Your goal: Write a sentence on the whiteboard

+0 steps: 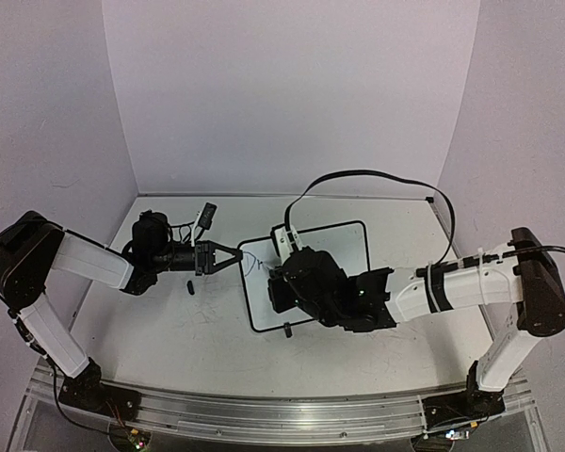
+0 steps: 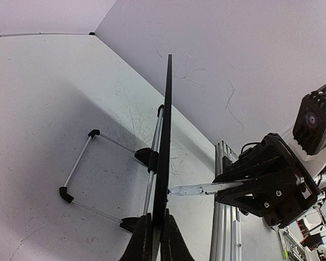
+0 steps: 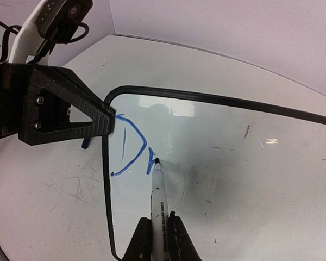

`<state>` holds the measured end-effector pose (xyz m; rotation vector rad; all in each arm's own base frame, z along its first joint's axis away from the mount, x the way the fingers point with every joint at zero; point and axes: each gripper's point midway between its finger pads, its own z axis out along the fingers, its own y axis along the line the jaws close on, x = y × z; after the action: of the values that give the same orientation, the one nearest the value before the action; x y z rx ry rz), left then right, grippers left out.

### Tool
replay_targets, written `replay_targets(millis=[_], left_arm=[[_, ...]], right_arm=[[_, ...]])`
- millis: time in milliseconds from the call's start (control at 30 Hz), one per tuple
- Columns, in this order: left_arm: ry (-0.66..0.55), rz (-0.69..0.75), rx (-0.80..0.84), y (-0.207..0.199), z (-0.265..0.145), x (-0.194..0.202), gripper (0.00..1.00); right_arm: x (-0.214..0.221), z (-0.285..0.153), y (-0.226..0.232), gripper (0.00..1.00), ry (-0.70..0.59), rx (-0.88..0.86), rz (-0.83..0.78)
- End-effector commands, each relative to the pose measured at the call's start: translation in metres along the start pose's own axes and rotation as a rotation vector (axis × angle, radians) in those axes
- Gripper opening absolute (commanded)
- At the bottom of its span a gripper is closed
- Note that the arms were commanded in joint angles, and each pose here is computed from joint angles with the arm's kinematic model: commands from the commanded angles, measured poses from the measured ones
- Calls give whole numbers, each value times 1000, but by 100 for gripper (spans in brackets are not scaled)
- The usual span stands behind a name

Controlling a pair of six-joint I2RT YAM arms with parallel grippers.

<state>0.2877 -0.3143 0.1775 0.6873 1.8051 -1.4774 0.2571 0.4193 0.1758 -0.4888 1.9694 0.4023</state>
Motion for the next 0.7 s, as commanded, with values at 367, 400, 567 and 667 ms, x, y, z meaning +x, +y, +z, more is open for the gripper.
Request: replay_targets(millis=[367, 400, 567, 667], left_arm=[[0, 21, 72, -18, 3, -12, 0], [1, 22, 74, -19, 3, -12, 0], [3, 28, 76, -20, 2, -12, 0], [5, 28, 70, -20, 2, -11, 0]], right_arm=[[-27, -42, -21, 0, -129, -94, 65], [-25, -41, -18, 0, -118, -107, 54], [-23, -34, -4, 0, -90, -147, 31], [-22, -31, 2, 0, -83, -172, 14]])
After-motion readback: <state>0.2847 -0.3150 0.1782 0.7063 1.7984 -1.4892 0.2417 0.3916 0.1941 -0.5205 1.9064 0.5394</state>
